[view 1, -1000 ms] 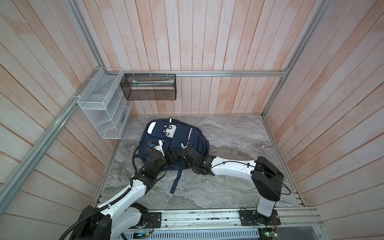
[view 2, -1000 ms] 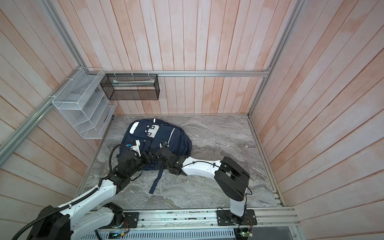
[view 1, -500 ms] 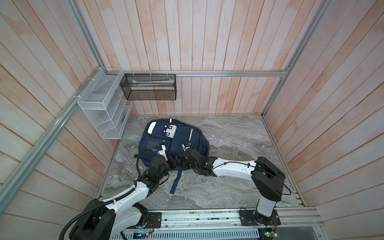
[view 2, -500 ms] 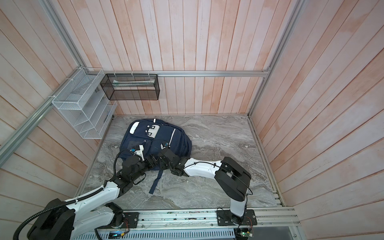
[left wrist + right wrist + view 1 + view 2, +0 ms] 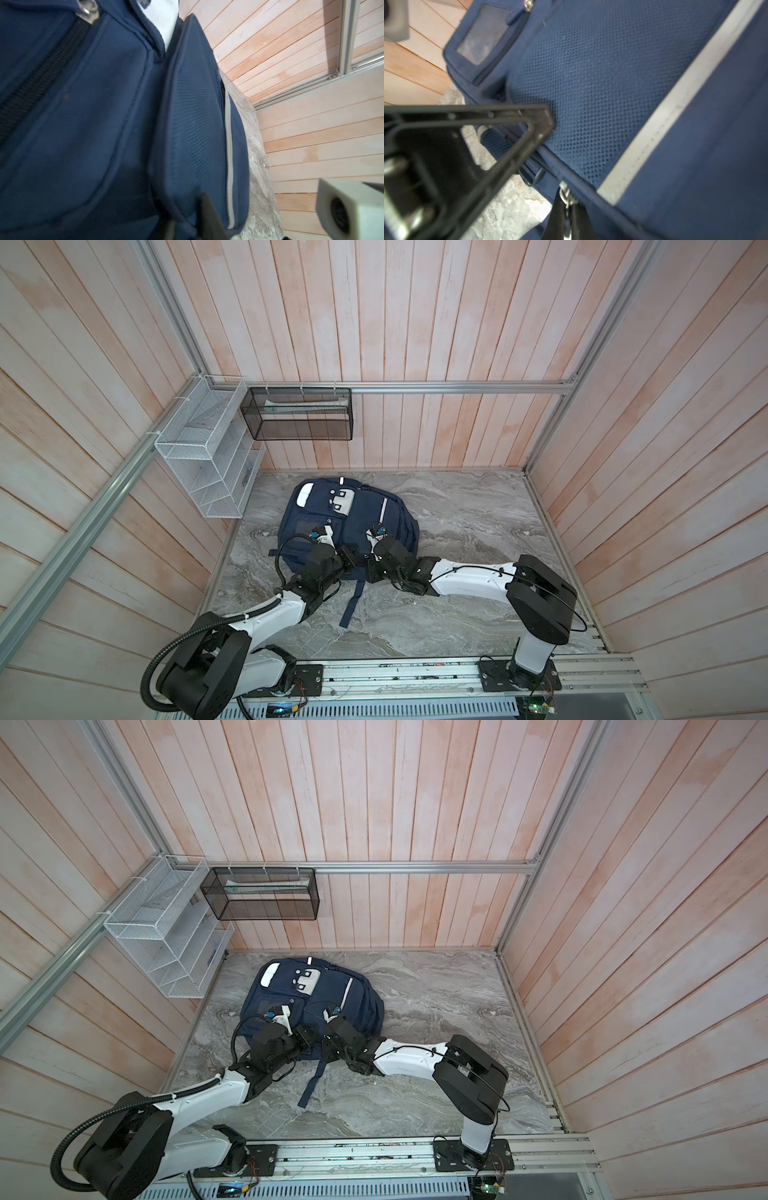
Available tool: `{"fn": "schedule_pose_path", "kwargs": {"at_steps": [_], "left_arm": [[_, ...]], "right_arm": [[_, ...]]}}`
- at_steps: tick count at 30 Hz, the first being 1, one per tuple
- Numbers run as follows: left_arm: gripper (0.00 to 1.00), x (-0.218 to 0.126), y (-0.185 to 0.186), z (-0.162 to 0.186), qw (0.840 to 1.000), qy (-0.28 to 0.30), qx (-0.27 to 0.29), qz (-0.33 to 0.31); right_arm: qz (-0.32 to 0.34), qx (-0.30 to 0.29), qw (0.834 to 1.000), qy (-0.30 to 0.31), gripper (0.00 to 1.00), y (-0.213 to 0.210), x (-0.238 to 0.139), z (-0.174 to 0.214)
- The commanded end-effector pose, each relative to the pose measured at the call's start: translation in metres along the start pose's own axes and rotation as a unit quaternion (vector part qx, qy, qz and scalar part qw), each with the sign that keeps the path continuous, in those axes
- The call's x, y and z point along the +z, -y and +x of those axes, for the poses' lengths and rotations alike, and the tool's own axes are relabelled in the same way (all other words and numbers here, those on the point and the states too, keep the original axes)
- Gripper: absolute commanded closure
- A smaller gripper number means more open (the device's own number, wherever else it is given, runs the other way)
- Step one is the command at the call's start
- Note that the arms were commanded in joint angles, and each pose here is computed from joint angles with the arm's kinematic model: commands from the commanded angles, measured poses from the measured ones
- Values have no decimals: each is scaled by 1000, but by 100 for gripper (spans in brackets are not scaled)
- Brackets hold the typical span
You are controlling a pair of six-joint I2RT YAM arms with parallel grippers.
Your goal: Pack the student bag
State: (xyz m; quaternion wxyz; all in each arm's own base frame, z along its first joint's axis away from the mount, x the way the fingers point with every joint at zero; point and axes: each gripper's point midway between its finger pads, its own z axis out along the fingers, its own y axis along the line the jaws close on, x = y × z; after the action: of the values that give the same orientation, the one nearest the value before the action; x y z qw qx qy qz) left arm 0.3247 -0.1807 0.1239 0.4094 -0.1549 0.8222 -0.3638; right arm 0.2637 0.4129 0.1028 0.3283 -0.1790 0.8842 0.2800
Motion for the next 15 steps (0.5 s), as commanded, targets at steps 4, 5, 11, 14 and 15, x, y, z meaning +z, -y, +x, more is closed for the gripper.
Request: {"fn": "schedule_pose_path", "kwargs": {"at_steps": [4, 5, 11, 14, 15], "left_arm": [[100, -14, 10, -16, 1000, 11, 26, 12], [100, -16, 5, -16, 1000, 9, 22, 10], [100, -21, 2, -6, 999, -13, 12, 32], [100, -19, 3, 5, 998, -36, 5, 47], [100, -18, 1, 9, 998, -44, 3, 49]], "right_arm": [[23, -27, 999, -20, 100, 37, -29, 7], [35, -29, 999, -24, 100, 46, -33, 10], [73, -19, 997, -34, 100, 112, -47, 15], [91, -28, 995, -12, 100, 138, -46, -11], [99, -34, 995, -2, 100, 146, -46, -20]]}}
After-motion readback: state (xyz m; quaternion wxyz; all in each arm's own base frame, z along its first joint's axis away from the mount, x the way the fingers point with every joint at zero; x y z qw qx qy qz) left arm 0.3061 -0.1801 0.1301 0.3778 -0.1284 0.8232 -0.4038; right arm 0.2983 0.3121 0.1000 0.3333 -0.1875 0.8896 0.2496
